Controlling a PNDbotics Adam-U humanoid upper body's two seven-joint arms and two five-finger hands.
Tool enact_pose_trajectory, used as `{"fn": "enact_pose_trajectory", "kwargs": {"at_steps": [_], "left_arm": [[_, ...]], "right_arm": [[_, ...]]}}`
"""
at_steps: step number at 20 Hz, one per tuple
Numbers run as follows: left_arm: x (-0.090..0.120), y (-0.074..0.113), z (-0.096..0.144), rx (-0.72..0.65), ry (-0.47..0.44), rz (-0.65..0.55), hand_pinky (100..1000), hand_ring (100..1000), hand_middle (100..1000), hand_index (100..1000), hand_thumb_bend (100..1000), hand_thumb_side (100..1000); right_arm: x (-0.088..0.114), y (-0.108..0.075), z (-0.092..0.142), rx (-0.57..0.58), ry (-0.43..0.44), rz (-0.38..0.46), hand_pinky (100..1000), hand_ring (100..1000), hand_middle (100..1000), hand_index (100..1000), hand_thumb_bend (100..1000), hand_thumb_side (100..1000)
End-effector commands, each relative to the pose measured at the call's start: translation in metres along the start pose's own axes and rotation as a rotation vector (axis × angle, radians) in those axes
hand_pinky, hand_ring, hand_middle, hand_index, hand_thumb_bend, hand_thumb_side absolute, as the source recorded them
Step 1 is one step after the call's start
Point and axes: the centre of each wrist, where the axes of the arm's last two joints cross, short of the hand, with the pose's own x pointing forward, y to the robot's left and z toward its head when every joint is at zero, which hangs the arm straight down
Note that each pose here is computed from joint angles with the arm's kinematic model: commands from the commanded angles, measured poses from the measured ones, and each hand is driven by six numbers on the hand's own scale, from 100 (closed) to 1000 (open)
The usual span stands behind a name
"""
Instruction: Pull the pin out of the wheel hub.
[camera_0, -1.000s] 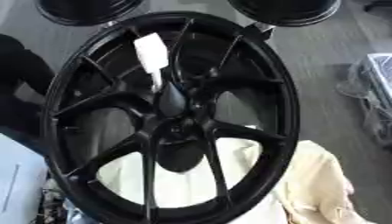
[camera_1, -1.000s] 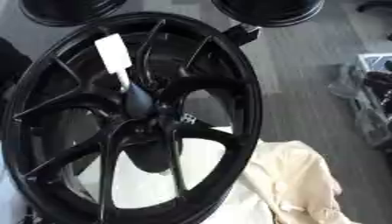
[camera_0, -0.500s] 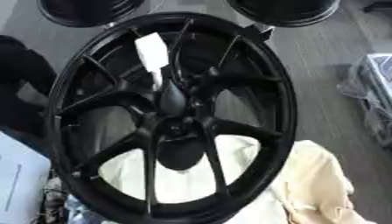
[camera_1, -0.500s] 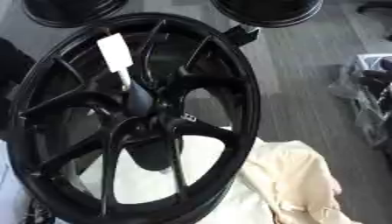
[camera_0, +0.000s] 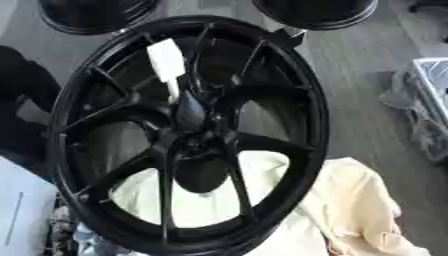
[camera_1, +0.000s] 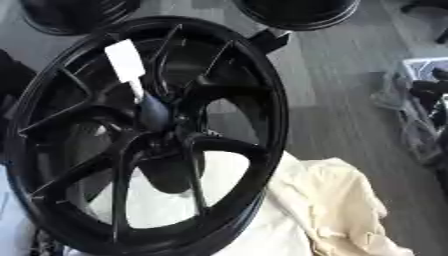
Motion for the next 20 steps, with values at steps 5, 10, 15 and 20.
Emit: {"fn": "enact_pose_trajectory", "kwargs": {"at_steps": [5, 10, 15, 20], "left_arm": [[0.038, 0.000, -0.017, -0.337, 0.062, -0.207, 762, 834, 784, 781, 172, 712], [0.051, -0.016, -0.026, -0.561, 0.106, -0.291, 804, 861, 816, 830, 212, 772], [0.067, -0.032, -0.036, -0.768, 0.177, -0.397, 834, 859, 818, 866, 268, 808], [0.070, -0.041, -0.057, -0.812, 0.263, -0.534, 856, 850, 825, 888, 408, 718]], "right_arm": [[0.006, -0.008, -0.001, 0.027, -0.001, 0.046, 1000, 850, 757, 915, 100, 698], [0.005, -0.010, 0.001, 0.030, 0.013, 0.063, 1000, 851, 757, 915, 100, 703], [0.004, -0.012, 0.003, 0.035, 0.024, 0.081, 1000, 851, 757, 915, 100, 704], [0.002, -0.015, 0.006, 0.030, 0.035, 0.093, 1000, 851, 757, 915, 100, 707]]}}
